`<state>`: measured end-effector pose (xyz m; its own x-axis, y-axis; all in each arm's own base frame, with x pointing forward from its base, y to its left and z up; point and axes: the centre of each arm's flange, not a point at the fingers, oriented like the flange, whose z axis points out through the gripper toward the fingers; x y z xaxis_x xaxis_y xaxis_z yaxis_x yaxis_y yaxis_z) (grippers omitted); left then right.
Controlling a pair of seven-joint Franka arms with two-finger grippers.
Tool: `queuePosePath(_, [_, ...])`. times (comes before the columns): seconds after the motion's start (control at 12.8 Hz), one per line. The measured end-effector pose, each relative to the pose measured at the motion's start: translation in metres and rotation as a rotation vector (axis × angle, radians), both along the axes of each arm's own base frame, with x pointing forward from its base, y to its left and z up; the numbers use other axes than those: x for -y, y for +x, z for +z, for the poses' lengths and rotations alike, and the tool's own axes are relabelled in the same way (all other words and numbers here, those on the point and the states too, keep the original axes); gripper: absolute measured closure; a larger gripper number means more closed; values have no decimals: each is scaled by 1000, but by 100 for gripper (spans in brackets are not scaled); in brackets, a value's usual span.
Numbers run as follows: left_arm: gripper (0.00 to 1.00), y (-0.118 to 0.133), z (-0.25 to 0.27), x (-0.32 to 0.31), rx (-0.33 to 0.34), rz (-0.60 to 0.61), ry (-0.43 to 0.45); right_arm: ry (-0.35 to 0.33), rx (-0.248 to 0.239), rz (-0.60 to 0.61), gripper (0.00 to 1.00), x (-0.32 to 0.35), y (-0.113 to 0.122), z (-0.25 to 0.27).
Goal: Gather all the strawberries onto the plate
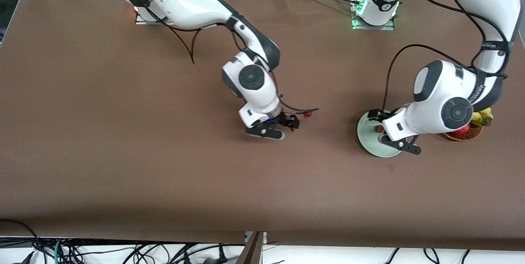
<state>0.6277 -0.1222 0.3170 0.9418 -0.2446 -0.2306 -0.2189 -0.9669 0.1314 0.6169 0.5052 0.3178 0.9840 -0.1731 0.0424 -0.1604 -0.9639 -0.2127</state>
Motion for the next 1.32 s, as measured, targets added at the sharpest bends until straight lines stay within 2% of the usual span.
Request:
queuePosePath(0.16, [0,-13,-11,62,-9,76,13,-71,-39,100,0,71,29,49])
queuePosePath(0.31, [0,-28,-29,128,18,103,2,-99,-43,146,0,148,53,90])
queuePosePath(0.47, [0,-39,-54,166,28,103,-27,-126,-56,158,0,225,57,133])
queuePosePath(0.62, [0,-51,-86,187,20,98,-25,-155,-81,202,0,297,46,183])
queuePosePath(0.78, [0,-62,-113,197,48,71,-6,-170,-110,240,0,366,30,227])
queuePosePath(0.93, [0,-77,-136,205,65,43,-9,-175,-134,212,0,425,12,256])
queuePosePath(1.09, [0,-86,-147,204,63,35,-8,-182,-152,179,0,451,-13,272])
queuePosePath(1.17, [9,-86,-147,202,65,38,-9,-187,-164,175,0,454,-27,278])
queuePosePath(1.32, [34,-83,-146,199,68,44,-7,-196,-215,178,0,456,-57,292])
